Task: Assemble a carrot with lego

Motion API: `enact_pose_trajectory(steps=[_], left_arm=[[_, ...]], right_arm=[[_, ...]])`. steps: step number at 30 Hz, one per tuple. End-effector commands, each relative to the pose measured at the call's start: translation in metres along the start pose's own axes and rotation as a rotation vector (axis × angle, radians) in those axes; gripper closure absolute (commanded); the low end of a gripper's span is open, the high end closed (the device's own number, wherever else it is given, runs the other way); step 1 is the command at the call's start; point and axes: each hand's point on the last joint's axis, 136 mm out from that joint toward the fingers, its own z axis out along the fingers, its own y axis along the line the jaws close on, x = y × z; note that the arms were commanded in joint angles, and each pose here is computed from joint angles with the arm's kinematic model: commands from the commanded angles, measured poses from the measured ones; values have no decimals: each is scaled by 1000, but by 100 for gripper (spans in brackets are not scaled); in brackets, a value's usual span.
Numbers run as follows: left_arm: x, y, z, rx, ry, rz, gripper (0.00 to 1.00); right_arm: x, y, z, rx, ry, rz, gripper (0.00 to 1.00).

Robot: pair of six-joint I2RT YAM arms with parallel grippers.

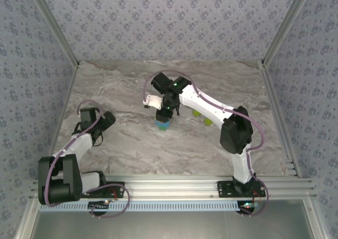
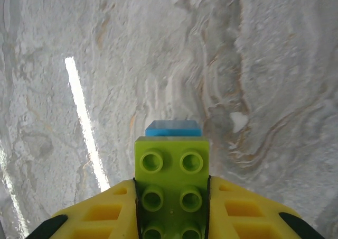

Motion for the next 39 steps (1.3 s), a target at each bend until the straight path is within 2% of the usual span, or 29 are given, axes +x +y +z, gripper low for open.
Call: enact_pose_trajectory(steps=[1, 14, 28, 30, 39], left_arm=[[-16, -11, -2, 34, -26, 17, 3], [-16, -11, -1, 34, -23, 16, 3], [-16, -12, -2, 36, -24, 16, 3], [-16, -12, -1, 35, -23, 15, 3], [-16, -12, -1, 36, -23, 17, 3]], right_arm=[[8, 17, -2, -27, 15, -46, 69], [21, 33, 7, -83, 37, -107, 67], [24, 29, 12, -68, -3, -140, 63], [24, 27, 12, -66, -2, -139, 55], [20, 25, -1, -50, -50, -131, 30]])
